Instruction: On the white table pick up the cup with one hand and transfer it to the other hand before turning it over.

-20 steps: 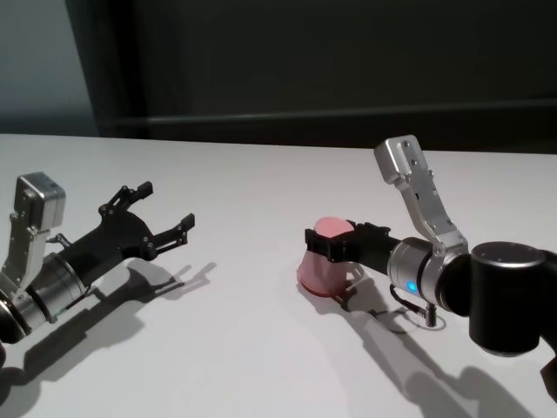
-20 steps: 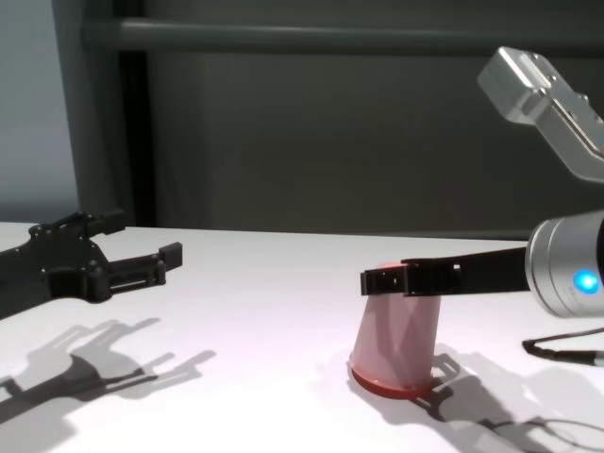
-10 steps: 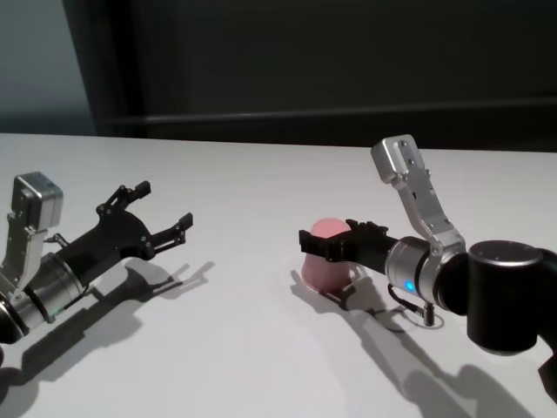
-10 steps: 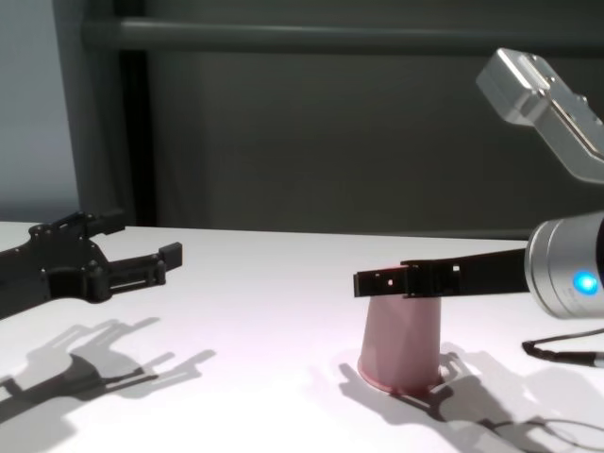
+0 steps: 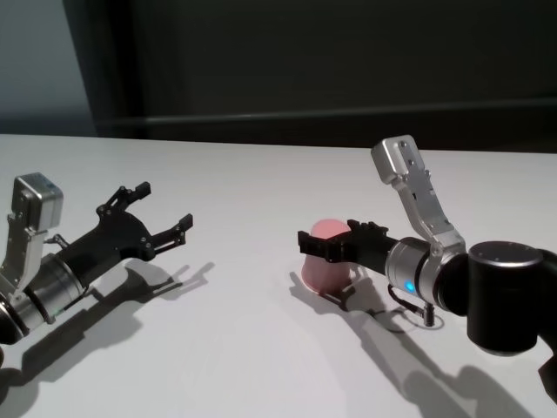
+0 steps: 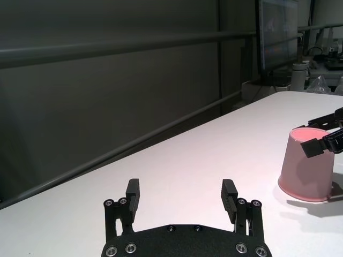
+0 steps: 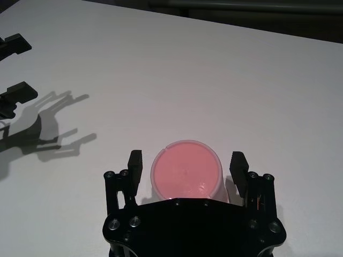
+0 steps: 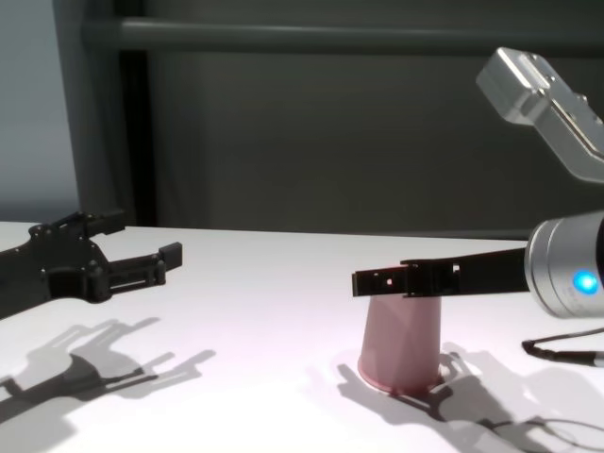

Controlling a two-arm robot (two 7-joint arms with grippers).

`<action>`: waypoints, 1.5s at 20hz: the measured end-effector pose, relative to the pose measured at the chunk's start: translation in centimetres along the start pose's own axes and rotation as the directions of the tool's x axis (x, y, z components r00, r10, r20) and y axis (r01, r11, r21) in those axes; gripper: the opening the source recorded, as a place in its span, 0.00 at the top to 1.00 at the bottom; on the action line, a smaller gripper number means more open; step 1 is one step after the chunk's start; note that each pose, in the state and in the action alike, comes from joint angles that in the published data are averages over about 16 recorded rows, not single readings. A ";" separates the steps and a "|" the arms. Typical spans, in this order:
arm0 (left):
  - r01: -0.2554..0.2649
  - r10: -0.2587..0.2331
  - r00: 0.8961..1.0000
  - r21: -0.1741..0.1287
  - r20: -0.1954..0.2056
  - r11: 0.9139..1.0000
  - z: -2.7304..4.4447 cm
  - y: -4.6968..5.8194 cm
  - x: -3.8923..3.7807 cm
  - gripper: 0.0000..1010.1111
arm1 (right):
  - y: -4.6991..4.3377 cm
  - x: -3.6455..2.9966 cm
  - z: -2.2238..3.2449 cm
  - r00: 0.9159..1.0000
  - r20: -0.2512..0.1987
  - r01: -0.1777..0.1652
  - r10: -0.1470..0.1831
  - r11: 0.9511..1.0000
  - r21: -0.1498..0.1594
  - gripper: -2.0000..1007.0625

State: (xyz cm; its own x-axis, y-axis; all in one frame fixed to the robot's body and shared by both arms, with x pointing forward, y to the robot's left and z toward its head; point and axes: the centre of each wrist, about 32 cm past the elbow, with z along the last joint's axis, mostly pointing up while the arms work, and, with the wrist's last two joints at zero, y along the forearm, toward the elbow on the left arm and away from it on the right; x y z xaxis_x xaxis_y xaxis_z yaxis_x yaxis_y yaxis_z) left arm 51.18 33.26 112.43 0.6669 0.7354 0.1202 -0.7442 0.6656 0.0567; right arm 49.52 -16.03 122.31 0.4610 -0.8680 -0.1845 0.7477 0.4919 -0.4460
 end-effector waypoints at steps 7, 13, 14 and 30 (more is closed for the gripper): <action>0.000 0.000 1.000 0.000 0.000 1.000 0.00 0.0 0.00 0.01 | -0.49 -0.19 0.97 1.000 0.007 0.013 -0.013 0.999 0.048 0.01; 0.000 0.000 1.000 0.000 0.000 1.000 0.00 0.0 0.00 0.01 | -1.23 -0.35 2.29 1.000 0.012 0.017 -0.019 0.992 0.123 0.01; 0.000 0.000 1.000 0.000 0.000 1.000 0.00 0.0 0.00 0.01 | -1.36 -0.34 2.50 1.000 0.013 0.017 -0.019 0.990 0.138 0.01; 0.000 0.000 1.000 0.000 0.000 1.000 0.00 0.0 0.00 0.01 | -3.28 3.63 0.92 0.995 -0.045 0.102 -0.092 0.951 0.291 0.01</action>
State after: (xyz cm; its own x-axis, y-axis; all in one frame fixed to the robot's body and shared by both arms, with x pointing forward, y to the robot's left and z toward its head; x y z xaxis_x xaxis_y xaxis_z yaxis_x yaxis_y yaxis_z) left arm 51.18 33.26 112.43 0.6669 0.7354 0.1202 -0.7442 0.6656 0.0567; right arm 49.18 -20.74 123.91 0.3679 -0.9119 -0.1818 0.8973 0.3995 -0.1877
